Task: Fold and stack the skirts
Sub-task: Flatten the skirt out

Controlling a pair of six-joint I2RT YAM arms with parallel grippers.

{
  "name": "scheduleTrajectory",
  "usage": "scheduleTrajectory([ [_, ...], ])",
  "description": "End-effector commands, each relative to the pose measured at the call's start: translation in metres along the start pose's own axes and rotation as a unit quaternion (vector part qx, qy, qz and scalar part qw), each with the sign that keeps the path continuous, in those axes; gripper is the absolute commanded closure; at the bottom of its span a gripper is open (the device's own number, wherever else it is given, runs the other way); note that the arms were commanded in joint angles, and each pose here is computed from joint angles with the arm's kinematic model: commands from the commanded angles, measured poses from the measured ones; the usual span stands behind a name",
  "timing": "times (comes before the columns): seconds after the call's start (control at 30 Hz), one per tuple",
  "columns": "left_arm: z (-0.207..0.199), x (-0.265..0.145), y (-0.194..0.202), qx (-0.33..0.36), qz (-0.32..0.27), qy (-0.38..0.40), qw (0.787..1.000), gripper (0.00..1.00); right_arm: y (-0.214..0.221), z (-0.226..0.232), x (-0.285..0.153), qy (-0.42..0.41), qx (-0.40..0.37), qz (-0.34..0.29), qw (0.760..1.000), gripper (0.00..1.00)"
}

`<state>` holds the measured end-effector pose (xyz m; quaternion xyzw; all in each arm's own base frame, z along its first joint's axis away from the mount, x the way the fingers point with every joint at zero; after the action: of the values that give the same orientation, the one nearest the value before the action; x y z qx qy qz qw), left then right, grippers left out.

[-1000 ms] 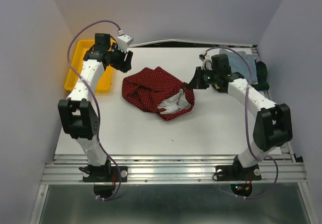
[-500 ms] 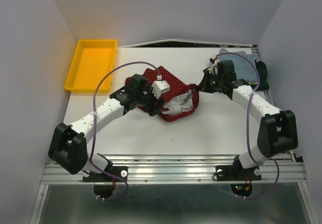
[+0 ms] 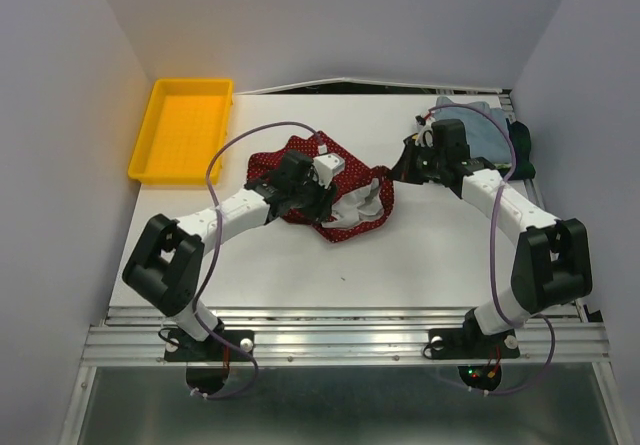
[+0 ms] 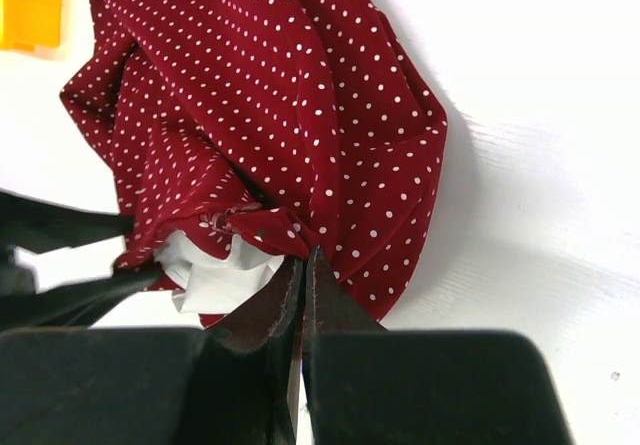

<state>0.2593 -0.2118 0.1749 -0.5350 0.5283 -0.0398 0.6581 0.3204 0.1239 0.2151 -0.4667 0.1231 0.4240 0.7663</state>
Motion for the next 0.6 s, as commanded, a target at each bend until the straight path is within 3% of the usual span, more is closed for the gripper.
scheduleTrajectory([
  [0.0,0.006,0.008,-0.018,-0.013,-0.002,-0.036,0.999,0.56,-0.019,0.014,-0.011,-0.037,-0.026,-0.041,0.998,0.99],
  [0.07,0.010,0.006,-0.021,-0.004,0.013,-0.050,0.999,0.74,-0.020,0.014,-0.015,-0.036,-0.041,-0.048,0.997,0.99],
  [0.1,0.019,-0.001,-0.026,0.007,0.011,-0.058,0.998,0.91,-0.021,0.015,-0.019,-0.034,-0.049,-0.056,0.997,0.99],
  [0.13,0.022,-0.014,-0.027,0.013,0.019,-0.053,0.998,0.99,-0.021,0.016,-0.022,-0.032,-0.055,-0.059,0.996,0.99],
  [0.37,0.034,-0.137,-0.050,0.165,0.000,-0.081,0.983,1.00,-0.017,0.011,-0.045,0.014,-0.121,-0.086,0.989,0.99],
  [0.47,0.024,-0.187,-0.063,0.237,-0.012,-0.045,0.970,1.00,-0.011,0.015,-0.052,-0.012,-0.139,-0.071,0.988,0.99],
  [0.5,0.017,-0.194,-0.056,0.249,0.000,-0.003,0.969,1.00,-0.008,0.018,-0.053,-0.033,-0.142,-0.059,0.988,0.99],
  [0.57,0.016,-0.197,-0.058,0.280,-0.008,0.008,0.960,1.00,-0.004,0.018,-0.053,-0.045,-0.145,-0.044,0.987,0.99],
])
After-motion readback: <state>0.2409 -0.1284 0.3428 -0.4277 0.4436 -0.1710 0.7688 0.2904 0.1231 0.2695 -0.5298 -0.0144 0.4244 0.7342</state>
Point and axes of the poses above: each gripper's point midway between its finger pads, its own x axis out along the fingers, its own z axis along the line the jaws close on, y = z × x, the point moved 10 cm from there along -x, back along the fingers, and after that the axes turned 1 degree about x, right-handed, at the moved point
